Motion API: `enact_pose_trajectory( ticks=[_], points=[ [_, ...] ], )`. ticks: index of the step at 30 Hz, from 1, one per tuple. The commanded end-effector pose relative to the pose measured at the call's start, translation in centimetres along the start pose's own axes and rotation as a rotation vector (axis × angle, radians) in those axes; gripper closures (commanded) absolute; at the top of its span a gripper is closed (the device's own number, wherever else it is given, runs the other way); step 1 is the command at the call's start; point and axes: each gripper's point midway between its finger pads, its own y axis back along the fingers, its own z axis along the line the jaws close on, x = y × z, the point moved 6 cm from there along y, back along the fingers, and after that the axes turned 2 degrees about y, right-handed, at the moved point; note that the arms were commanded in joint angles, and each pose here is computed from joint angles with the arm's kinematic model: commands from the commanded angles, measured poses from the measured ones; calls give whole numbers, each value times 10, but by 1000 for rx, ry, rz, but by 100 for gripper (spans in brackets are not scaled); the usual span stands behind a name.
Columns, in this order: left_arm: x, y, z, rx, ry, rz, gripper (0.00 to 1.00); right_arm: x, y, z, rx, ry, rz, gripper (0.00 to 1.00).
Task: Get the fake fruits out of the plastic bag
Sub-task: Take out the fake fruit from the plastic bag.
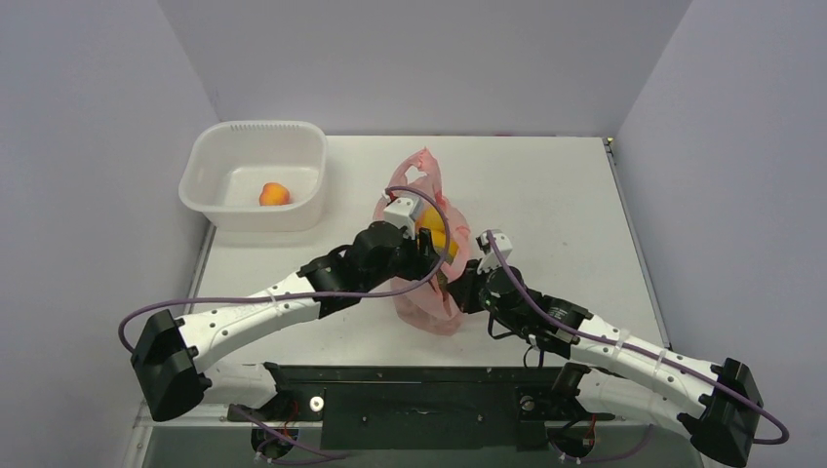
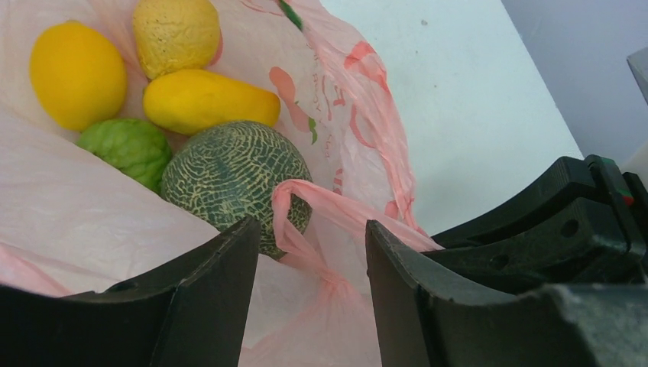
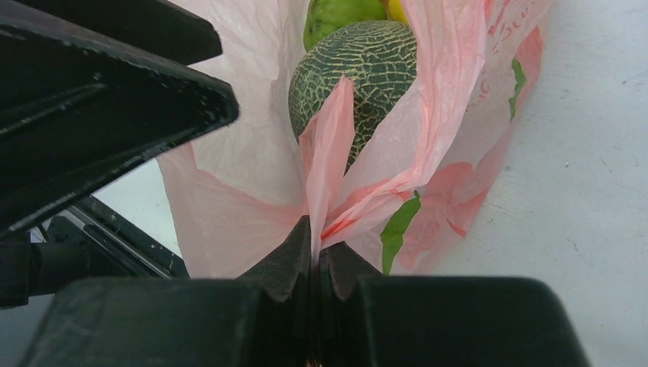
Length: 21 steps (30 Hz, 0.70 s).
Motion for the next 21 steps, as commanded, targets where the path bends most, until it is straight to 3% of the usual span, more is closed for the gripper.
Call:
enact_pose_trajectory(
  ticks=[1, 6, 21],
  points=[
    [-13, 1, -11, -88, 36, -2, 50, 3, -1, 2, -26, 4, 14, 100],
    [-4, -2, -2, -166, 53, 55, 54, 14, 8, 0, -32, 20, 97, 100],
    [5, -64, 0, -243, -5, 30, 68, -4, 31, -15, 34, 79, 88, 100]
  ],
)
